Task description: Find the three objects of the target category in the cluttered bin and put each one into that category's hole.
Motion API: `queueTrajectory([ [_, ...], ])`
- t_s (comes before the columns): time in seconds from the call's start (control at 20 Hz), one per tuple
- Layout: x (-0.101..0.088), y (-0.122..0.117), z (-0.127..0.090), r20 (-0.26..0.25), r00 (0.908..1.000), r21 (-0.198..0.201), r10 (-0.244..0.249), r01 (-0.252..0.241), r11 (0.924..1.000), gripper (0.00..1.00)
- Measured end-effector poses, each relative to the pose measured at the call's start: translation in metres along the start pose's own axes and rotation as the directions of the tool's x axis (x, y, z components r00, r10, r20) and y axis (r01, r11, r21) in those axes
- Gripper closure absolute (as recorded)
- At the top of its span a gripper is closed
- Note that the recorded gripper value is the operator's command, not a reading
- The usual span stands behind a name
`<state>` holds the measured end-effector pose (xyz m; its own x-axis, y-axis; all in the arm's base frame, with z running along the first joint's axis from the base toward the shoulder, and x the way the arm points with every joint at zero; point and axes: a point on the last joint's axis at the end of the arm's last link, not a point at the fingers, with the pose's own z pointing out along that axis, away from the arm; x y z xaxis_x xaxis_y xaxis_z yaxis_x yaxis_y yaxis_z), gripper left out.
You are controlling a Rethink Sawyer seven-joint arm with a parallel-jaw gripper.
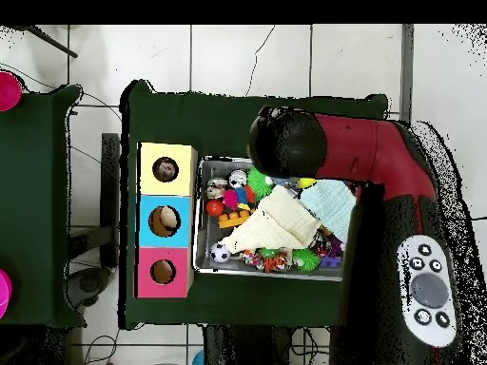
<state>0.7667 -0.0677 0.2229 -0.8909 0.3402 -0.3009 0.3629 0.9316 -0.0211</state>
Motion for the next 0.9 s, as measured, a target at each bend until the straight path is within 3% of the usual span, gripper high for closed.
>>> queueTrajectory([
  [0.3, 0.036, -0.027, -0.021, -0.021, 0.9997, -0.015, 0.014, -0.014, 0.9998, 1.0],
  [0.35, 0.054, -0.046, -0.026, -0.023, 0.9993, -0.02, 0.029, -0.029, 0.9994, 0.0],
  [0.9, 0.087, -0.08, -0.02, -0.048, 0.997, -0.033, 0.06, -0.062, 0.9975, 0.0],
])
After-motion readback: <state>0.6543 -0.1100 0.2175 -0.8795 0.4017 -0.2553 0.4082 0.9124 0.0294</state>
